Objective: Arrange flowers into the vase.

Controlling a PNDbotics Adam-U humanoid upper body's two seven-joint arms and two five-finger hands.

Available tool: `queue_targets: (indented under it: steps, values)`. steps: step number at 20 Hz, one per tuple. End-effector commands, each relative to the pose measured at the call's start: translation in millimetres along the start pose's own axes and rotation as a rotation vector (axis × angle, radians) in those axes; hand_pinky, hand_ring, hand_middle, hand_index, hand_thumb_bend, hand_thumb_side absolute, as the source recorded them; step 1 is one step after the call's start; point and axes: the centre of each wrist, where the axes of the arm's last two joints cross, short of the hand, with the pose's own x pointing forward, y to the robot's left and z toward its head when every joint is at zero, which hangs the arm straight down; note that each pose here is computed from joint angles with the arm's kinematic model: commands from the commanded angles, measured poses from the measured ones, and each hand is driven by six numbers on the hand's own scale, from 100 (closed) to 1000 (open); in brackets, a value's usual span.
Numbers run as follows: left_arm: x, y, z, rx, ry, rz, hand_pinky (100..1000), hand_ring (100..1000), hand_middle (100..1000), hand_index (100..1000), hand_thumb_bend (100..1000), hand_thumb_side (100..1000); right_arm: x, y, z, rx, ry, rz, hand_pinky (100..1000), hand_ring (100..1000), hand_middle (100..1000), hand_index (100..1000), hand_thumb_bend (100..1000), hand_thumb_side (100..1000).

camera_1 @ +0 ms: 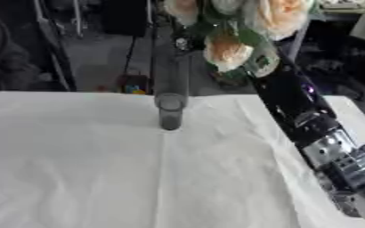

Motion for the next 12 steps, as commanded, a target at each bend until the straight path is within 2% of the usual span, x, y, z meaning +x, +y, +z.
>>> queue_targets:
  steps: [1, 12]
  values:
    - [9, 11.9, -3, 0.01, -0.02, -0.04, 681, 669, 736, 568, 974, 744, 5, -19.1, 10, 0.009, 0.005, 0.035, 1000, 816, 771, 874, 100, 534]
    - [10, 13.9, -3, 0.003, -0.015, -0.055, 681, 669, 735, 568, 973, 744, -7, -26.1, 14, 0.068, 0.057, 0.058, 1000, 829, 789, 905, 100, 518]
